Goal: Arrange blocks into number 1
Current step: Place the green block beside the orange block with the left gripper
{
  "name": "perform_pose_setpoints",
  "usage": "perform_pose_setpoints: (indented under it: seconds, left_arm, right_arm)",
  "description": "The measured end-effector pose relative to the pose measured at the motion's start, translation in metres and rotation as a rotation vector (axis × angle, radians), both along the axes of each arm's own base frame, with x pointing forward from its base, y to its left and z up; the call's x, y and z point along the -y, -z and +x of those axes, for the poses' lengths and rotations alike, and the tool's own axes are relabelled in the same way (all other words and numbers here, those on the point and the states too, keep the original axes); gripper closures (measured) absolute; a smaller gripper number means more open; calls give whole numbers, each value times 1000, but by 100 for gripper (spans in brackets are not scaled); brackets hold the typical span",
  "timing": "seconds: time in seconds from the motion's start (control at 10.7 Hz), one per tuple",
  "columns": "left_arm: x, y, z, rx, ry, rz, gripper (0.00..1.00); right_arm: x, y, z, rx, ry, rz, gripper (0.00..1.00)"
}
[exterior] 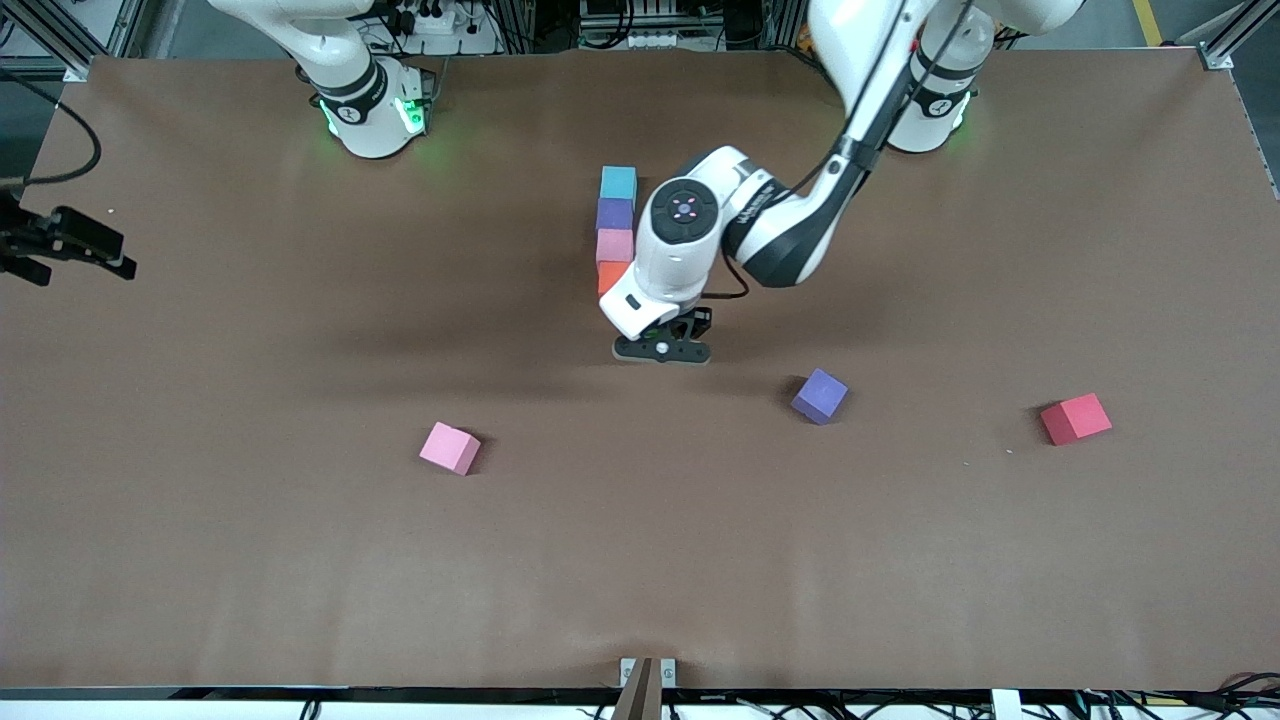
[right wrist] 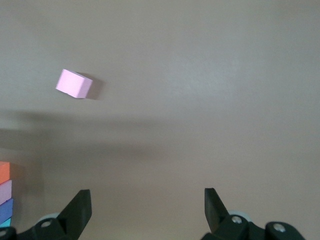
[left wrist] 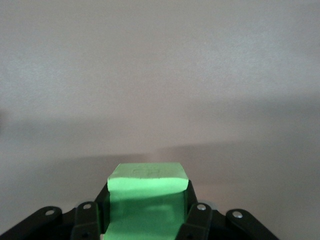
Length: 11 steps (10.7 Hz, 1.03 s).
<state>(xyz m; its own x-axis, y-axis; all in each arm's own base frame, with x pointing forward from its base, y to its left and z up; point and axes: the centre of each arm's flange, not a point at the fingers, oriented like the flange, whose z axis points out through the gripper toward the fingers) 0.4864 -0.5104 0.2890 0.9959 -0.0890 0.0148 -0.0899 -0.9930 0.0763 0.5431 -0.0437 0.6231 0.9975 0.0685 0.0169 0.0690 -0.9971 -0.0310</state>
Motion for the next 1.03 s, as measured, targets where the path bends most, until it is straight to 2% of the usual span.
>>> perform_pose_setpoints:
  seconds: [0.19,0.47,0.84,1.03]
  left_arm:
    - [14,9,-5,14,-18,-32,43]
    - [33,14,-12,53,-15,-57,43]
    - [58,42,-43,28,18,-52,43]
    - [63,49,-50,23,30,-45,43]
  right_arm:
    - [-19,-16,-5,28,20,-12,0]
    - [-13,-19,-8,20,41,-13,0]
    - [-12,-16,-7,12,43,-13,0]
    - [-12,-16,-7,11,43,-16,0]
